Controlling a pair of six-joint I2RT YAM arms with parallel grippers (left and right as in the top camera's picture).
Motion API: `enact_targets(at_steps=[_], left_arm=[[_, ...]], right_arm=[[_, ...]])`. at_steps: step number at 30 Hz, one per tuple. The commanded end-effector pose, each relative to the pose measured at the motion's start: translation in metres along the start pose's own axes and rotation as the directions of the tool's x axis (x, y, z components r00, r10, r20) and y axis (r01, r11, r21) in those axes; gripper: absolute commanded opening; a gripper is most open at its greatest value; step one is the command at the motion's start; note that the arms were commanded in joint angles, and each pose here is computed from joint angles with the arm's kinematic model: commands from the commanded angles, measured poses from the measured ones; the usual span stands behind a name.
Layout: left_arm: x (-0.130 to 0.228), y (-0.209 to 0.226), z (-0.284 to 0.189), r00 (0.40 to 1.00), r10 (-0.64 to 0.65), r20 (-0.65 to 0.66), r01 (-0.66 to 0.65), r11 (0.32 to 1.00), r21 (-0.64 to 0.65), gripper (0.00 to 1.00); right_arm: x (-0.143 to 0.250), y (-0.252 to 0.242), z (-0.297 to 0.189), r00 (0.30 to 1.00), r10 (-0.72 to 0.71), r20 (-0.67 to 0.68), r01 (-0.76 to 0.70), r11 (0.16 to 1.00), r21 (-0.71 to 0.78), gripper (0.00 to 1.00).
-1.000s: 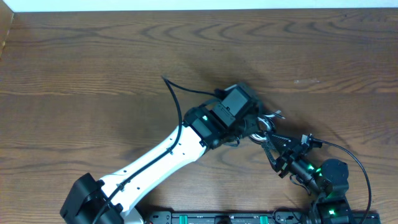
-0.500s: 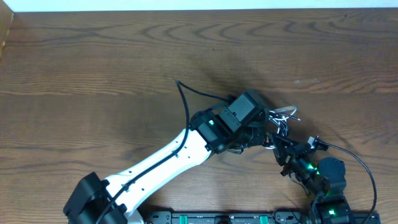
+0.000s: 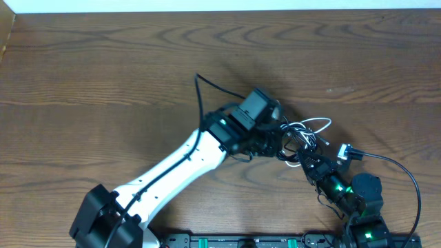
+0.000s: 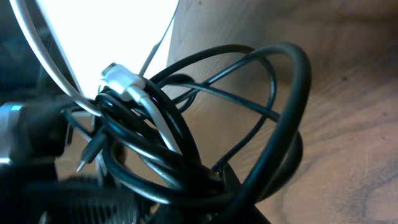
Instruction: Untangle cables
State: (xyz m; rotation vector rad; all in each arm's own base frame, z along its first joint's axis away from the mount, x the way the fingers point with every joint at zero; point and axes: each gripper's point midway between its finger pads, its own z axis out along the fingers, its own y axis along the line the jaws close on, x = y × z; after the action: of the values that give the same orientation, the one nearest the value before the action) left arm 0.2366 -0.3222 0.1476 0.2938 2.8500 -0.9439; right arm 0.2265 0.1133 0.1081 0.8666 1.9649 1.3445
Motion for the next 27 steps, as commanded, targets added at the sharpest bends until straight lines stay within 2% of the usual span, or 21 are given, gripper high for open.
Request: enact_targets(at_steps=[1,4,5,8,11,14,17,20,24,27], left_arm=[[-0.053,0.051,-0.038,0.980,-0.039,0.196,0.066,0.989,-0.131,0.08],[-0.062,0.063,-0.045,0.973,-0.069,0.221,0.101,0.986,-0.135,0.10],[-0.064,0.066,-0.047,0.971,-0.076,0.226,0.109,0.985,-0.137,0.24],[-0.069,0.072,-0.050,0.967,-0.086,0.241,0.123,0.982,-0.141,0.31],[-0.075,0.076,-0.054,0.961,-0.096,0.260,0.135,0.981,-0.138,0.46],[-0.076,0.078,-0.055,0.963,-0.073,0.258,0.112,0.984,-0.141,0.67],[-0.069,0.067,-0.051,0.968,0.165,0.191,-0.138,0.980,-0.146,0.68],[-0.056,0.062,-0.045,0.908,0.406,0.106,-0.385,0.906,-0.176,0.75],[-0.043,0.055,-0.038,0.848,0.527,0.045,-0.514,0.841,-0.170,0.78],[-0.032,0.044,-0.032,0.781,0.625,0.008,-0.616,0.773,-0.152,0.78]], right_arm=[[-0.018,-0.036,-0.001,0.987,-0.123,0.103,0.108,0.985,0.134,0.01],[-0.018,-0.035,-0.001,0.984,-0.145,0.099,0.131,0.982,0.136,0.01],[-0.018,-0.035,-0.001,0.984,-0.147,0.098,0.133,0.982,0.136,0.01],[-0.018,-0.035,-0.001,0.983,-0.159,0.094,0.146,0.980,0.136,0.01],[-0.014,-0.034,0.000,0.980,-0.185,0.070,0.175,0.976,0.128,0.01],[-0.011,-0.033,0.000,0.977,-0.209,0.050,0.202,0.972,0.121,0.01],[-0.008,-0.032,0.000,0.972,-0.230,0.035,0.225,0.968,0.115,0.01],[-0.005,-0.031,0.001,0.973,-0.231,0.017,0.229,0.968,0.101,0.01],[0.003,-0.027,0.001,0.963,-0.267,-0.029,0.269,0.961,0.072,0.01],[0.012,-0.024,0.001,0.954,-0.291,-0.074,0.295,0.955,0.040,0.01]])
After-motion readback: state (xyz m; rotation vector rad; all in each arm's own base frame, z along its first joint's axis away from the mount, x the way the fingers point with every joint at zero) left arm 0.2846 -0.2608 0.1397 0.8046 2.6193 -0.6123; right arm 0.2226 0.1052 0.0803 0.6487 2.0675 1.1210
